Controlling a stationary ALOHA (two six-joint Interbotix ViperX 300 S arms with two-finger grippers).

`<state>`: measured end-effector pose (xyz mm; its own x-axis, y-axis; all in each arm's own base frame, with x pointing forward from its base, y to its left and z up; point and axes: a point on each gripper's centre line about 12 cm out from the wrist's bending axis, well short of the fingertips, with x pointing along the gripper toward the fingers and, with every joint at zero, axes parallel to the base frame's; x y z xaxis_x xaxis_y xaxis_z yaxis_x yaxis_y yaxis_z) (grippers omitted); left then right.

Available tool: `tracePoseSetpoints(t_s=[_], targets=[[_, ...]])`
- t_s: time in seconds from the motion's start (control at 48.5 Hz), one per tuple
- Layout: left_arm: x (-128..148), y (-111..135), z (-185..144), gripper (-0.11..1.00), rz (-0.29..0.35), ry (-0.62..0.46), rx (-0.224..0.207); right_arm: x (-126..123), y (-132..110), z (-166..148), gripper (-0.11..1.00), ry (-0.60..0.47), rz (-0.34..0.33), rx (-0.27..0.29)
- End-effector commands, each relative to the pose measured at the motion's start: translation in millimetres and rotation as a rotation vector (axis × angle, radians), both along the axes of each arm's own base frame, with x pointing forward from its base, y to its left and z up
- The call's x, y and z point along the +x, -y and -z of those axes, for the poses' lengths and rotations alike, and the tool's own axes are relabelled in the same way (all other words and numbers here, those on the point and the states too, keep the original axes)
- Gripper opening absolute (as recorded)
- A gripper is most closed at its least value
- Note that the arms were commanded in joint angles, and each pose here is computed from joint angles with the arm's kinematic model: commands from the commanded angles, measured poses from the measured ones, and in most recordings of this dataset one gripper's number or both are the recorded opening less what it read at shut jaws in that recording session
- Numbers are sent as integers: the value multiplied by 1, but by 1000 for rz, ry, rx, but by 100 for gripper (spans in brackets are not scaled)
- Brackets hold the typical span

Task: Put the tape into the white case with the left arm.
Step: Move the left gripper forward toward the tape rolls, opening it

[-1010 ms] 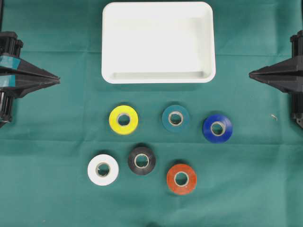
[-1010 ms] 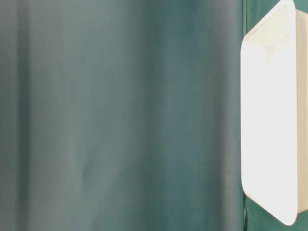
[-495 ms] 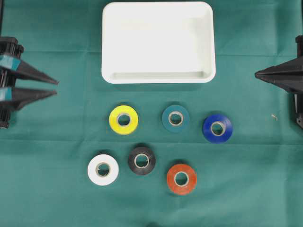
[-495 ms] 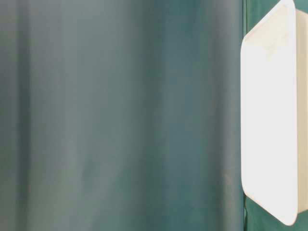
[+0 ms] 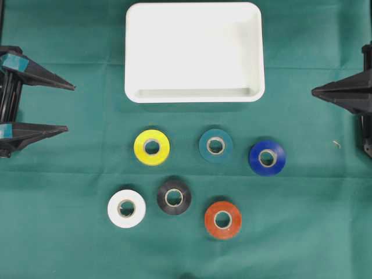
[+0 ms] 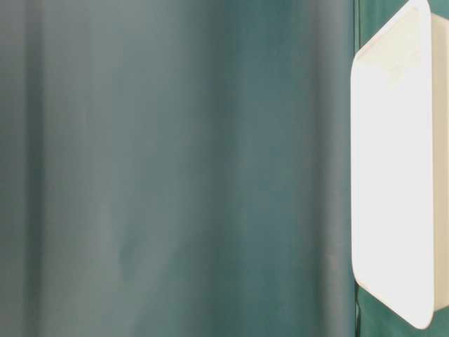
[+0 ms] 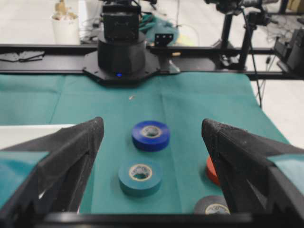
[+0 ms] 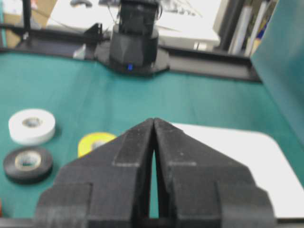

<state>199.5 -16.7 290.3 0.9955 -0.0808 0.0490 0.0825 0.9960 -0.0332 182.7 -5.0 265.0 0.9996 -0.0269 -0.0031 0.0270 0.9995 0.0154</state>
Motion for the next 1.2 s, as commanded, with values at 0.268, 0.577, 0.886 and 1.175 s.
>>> tracePoseSetpoints(t_s=[0.268, 0.577, 0.886, 1.175], targets=[[5, 1, -13, 100, 5, -49, -1, -6, 0, 39, -9, -205, 4, 9], [6, 1, -20, 100, 4, -50, -4, -18, 0, 78, -9, -326, 7, 31], [20, 1, -13, 100, -3, -104, 4, -25, 0, 94, -9, -368, 22, 106], [54, 4, -5, 99, -3, -193, 17, -30, 0, 103, -9, -409, 17, 72]])
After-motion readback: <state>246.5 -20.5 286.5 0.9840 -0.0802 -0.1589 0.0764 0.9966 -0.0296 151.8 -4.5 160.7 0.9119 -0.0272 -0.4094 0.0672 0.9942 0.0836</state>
